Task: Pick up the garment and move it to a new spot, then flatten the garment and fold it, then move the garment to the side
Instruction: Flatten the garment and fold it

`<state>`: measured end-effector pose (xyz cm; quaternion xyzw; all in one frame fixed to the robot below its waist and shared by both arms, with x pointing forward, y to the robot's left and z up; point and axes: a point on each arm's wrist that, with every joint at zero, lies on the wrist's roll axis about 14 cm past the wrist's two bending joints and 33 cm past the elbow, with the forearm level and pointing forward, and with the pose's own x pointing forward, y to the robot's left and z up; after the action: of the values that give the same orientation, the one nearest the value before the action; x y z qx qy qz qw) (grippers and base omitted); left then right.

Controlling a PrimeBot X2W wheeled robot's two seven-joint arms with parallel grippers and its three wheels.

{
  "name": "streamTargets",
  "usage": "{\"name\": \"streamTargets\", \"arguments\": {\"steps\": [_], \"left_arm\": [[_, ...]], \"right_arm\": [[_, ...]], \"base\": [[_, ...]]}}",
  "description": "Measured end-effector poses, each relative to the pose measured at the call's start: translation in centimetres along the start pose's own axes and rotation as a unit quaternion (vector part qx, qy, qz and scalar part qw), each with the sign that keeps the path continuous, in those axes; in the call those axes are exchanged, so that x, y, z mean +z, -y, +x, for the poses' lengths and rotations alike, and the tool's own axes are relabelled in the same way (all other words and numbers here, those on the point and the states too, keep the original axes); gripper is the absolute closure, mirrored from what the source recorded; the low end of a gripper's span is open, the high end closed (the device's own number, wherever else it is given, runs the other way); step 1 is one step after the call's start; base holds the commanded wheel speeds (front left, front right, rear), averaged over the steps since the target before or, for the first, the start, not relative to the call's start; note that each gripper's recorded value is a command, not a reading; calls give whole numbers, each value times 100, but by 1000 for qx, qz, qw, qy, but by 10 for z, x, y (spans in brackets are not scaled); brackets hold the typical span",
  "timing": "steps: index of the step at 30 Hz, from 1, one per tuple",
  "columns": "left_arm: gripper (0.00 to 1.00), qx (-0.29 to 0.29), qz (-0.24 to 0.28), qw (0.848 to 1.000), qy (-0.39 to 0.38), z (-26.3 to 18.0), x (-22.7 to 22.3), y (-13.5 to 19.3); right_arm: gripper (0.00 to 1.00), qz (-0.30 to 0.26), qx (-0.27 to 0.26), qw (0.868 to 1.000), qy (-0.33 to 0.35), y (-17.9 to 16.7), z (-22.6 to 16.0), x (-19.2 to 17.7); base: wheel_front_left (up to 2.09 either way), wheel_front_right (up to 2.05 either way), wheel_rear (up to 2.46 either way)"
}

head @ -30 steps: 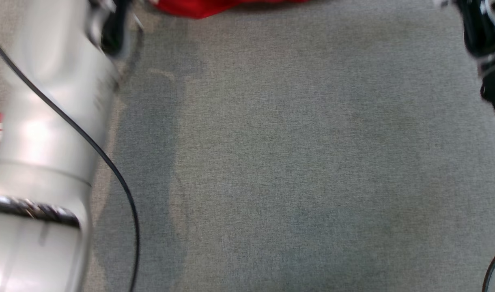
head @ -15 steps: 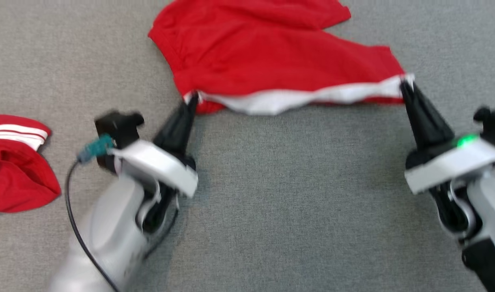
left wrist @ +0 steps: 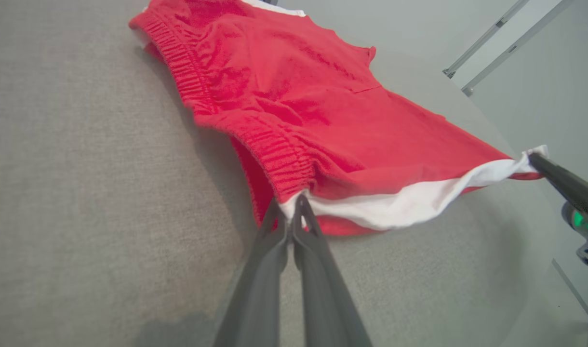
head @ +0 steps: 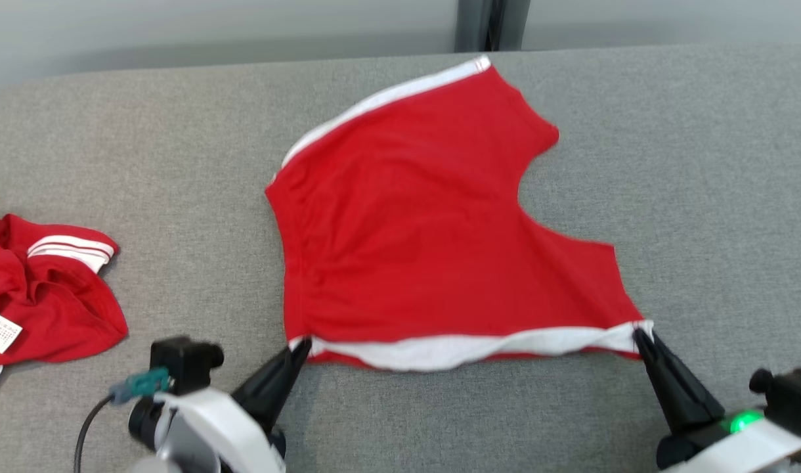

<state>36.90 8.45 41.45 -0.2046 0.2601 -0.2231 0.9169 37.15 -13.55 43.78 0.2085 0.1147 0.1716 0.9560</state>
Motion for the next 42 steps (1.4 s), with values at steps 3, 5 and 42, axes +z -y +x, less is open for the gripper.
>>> {"name": "streamTargets", "arguments": {"steps": [3, 5, 42], "left_arm": [[100, 10, -13, 1000, -24, -22, -10, 5], [100, 14, -19, 999, -33, -34, -13, 9], [100, 47, -34, 994, 89, 25, 78, -34]], "right_arm": [[100, 5, 1, 1000, 0, -7, -16, -1], [100, 8, -3, 1000, -13, -9, -26, -6], [100, -146, 97, 984, -27, 8, 155, 65]], "base": [[0, 0, 0], [0, 0, 0], [0, 0, 0]]}}
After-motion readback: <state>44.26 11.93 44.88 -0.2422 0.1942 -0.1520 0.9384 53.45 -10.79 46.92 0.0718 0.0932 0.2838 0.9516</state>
